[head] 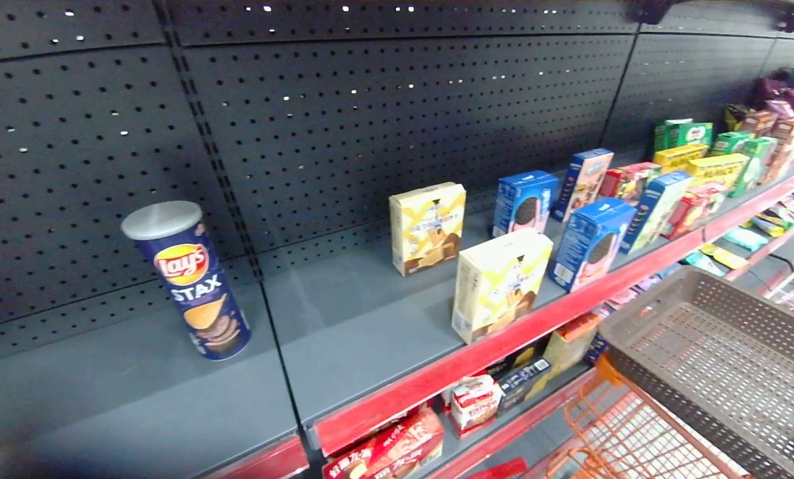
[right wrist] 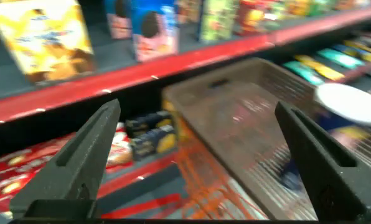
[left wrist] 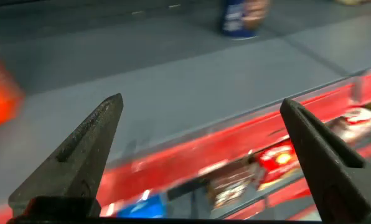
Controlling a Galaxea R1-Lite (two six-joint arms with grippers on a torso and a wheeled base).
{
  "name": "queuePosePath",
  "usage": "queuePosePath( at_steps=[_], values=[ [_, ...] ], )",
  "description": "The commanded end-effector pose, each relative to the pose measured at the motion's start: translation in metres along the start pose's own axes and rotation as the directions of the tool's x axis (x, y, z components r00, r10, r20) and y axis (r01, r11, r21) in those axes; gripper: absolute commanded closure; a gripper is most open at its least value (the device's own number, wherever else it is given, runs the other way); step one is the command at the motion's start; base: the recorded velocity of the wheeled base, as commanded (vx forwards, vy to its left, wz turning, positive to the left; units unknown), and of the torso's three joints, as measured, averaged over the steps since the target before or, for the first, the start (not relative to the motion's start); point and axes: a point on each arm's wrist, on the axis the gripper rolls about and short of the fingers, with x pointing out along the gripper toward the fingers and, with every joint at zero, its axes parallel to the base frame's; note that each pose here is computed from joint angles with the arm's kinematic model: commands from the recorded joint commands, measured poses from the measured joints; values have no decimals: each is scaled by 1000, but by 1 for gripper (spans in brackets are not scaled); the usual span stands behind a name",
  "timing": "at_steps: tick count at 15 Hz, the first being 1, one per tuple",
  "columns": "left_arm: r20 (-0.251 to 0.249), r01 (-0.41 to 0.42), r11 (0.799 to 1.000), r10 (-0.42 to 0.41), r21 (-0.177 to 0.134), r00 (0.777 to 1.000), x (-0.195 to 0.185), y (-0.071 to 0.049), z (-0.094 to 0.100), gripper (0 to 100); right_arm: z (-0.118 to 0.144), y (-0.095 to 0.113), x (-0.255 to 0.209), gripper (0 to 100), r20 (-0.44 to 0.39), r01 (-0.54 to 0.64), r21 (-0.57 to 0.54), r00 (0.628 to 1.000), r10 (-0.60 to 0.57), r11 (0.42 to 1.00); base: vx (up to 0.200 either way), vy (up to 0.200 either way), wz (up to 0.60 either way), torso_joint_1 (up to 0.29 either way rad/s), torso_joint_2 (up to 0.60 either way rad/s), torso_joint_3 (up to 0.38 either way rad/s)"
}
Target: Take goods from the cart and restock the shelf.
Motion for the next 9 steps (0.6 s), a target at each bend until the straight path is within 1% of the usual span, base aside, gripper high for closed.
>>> queuePosePath(
  at_steps=[1,9],
  values=[
    [0,-1,1000,1,0,1000,0,0,0,0,-1,0,-1,0,4,0,0,1000,0,1000,0,0,-600,2,-2,2],
    [0,1,1000,-1,0,1000,0,0,0,0,-2,0,-2,0,9,-2,0,1000,2,1000,0,0,-600,2,3,2]
  ],
)
